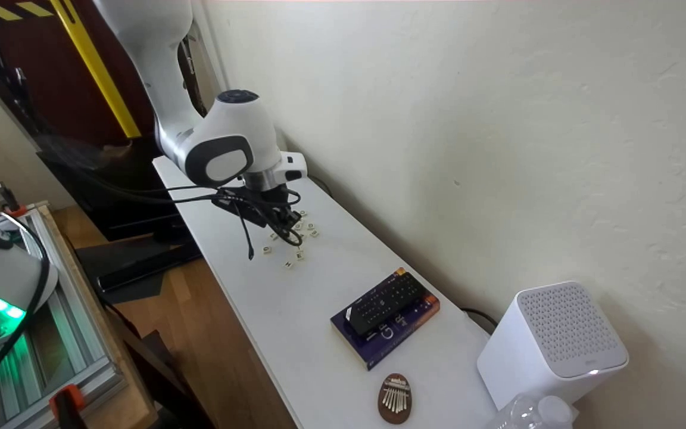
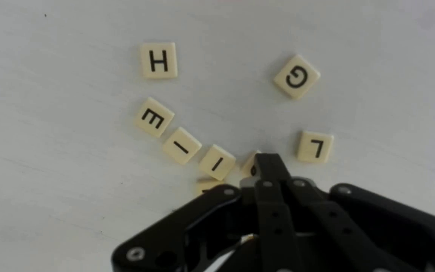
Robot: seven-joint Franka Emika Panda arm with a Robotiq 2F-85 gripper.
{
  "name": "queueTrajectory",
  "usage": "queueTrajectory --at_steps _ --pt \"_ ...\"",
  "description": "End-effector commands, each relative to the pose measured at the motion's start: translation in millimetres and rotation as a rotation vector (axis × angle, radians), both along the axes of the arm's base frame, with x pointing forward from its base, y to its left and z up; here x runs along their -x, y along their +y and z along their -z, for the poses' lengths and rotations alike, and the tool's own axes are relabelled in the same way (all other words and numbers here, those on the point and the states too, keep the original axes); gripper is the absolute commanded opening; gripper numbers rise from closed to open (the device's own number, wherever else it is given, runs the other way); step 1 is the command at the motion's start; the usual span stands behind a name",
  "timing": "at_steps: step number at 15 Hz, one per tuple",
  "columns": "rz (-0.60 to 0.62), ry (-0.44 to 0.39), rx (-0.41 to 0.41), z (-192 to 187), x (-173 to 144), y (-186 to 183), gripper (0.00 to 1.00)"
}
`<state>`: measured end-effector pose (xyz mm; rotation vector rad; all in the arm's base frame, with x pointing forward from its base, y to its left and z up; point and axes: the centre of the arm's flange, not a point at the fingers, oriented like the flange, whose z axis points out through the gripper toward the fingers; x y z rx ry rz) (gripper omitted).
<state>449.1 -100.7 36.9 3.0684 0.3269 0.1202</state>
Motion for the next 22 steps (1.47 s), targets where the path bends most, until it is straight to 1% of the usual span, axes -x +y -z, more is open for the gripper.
queueTrajectory --at_steps 1,5,14,17,22 --pt "-0.1 0.064 0.004 12.4 17.7 2.1 0.0" --pt "-0.16 0.069 0.012 12.1 21.3 3.6 0.0" --pt "-0.255 0.081 0.029 11.2 29.8 6.8 0.0" --pt "-0.272 0.089 0.037 11.9 33.8 6.9 0.0" --pt "-0.281 0.069 0.046 13.2 31.3 10.2 0.0"
